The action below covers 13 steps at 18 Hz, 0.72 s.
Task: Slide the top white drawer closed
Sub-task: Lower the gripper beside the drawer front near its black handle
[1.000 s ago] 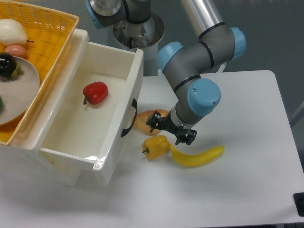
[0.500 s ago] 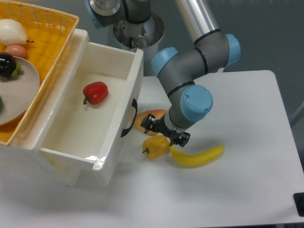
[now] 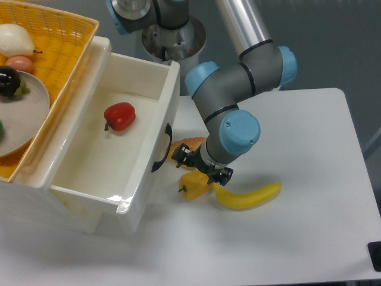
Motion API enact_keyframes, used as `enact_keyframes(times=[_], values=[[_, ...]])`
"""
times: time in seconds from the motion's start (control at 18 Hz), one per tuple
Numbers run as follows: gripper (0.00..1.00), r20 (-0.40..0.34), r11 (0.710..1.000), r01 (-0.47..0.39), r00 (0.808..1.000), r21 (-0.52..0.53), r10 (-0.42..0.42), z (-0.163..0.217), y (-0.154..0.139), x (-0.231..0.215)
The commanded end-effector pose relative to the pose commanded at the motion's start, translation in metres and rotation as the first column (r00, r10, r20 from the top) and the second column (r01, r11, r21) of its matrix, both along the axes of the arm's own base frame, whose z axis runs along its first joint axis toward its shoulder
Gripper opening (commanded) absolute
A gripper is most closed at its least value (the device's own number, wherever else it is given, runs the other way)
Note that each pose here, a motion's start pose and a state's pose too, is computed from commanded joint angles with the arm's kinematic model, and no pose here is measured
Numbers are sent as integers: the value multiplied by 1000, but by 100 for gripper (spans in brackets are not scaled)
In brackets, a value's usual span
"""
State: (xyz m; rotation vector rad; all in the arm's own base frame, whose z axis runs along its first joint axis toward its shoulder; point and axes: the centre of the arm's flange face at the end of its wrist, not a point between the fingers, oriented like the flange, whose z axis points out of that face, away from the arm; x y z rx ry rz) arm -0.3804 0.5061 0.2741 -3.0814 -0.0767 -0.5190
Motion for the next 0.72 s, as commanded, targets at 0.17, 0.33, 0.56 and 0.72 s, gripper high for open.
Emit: enact_keyframes(times=[0.17, 0.33, 0.56, 0.72], values=[[100, 1, 1000, 7, 1000, 1, -7, -1, 3, 5], [100, 0, 1000, 10, 1000, 3, -10, 0, 4, 5], [100, -1, 1000, 11, 1000, 5, -11, 2, 4, 5], [100, -4, 1000, 13, 1000, 8, -13, 5, 4, 6]])
